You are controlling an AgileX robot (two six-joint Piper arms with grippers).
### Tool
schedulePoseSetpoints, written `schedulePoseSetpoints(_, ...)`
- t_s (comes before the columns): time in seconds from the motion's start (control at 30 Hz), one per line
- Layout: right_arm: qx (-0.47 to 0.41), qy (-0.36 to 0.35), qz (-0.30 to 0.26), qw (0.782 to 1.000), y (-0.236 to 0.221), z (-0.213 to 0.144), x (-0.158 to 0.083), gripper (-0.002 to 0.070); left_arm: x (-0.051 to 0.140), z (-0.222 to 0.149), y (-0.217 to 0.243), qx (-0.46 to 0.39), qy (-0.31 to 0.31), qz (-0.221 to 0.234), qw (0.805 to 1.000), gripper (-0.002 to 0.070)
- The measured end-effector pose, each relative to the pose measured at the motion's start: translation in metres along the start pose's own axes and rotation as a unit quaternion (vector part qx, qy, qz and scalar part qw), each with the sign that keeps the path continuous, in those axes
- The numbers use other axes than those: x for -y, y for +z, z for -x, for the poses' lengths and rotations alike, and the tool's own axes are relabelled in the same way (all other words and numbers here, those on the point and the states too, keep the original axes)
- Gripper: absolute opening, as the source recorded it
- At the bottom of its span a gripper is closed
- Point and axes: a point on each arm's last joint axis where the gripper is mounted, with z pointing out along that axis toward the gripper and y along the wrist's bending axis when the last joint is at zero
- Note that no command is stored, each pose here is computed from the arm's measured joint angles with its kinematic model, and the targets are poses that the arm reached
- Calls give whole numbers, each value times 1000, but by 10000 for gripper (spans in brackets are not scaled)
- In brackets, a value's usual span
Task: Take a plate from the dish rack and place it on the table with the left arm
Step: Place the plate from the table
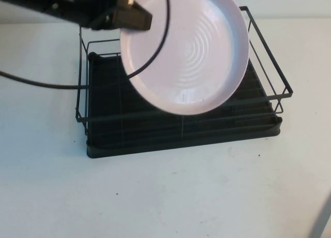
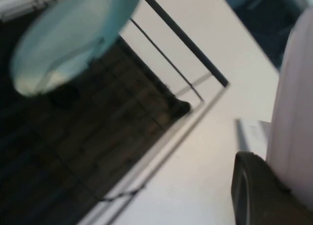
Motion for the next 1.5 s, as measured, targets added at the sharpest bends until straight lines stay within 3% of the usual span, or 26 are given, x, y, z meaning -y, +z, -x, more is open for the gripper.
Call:
schedulePoseSetpoints(0.13, 0, 0, 0, 1000, 0, 0, 0, -18, -24, -44, 10, -4, -110, -111, 988, 62)
schedulePoseSetpoints(0.37, 0, 0, 0, 1000, 0, 0, 0, -18, -29, -157, 40, -74, -182, -133, 971, 61)
schedulePoseSetpoints(0.6, 0, 0, 0, 1000, 0, 0, 0, -18, -33, -211, 52, -102, -173, -87, 976, 61)
schedulePoseSetpoints(0.93, 0, 0, 0, 1000, 0, 0, 0, -18, -55, -222, 62, -105, -122, -6, 987, 76)
schedulePoseSetpoints(1.0, 0, 0, 0, 1000, 0, 0, 0, -18, -60, -225, 66, -108, -124, 3, 986, 118)
schedulePoseSetpoints(1.23, 0, 0, 0, 1000, 0, 0, 0, -18, -73, -232, 73, -115, -130, 41, 984, 381)
schedulePoseSetpoints(1.4, 0, 0, 0, 1000, 0, 0, 0, -18, -77, -233, 72, -115, -122, 62, 984, 419)
schedulePoseSetpoints(1.5, 0, 0, 0, 1000, 0, 0, 0, -18, -73, -226, 63, -118, -104, 74, 985, 407)
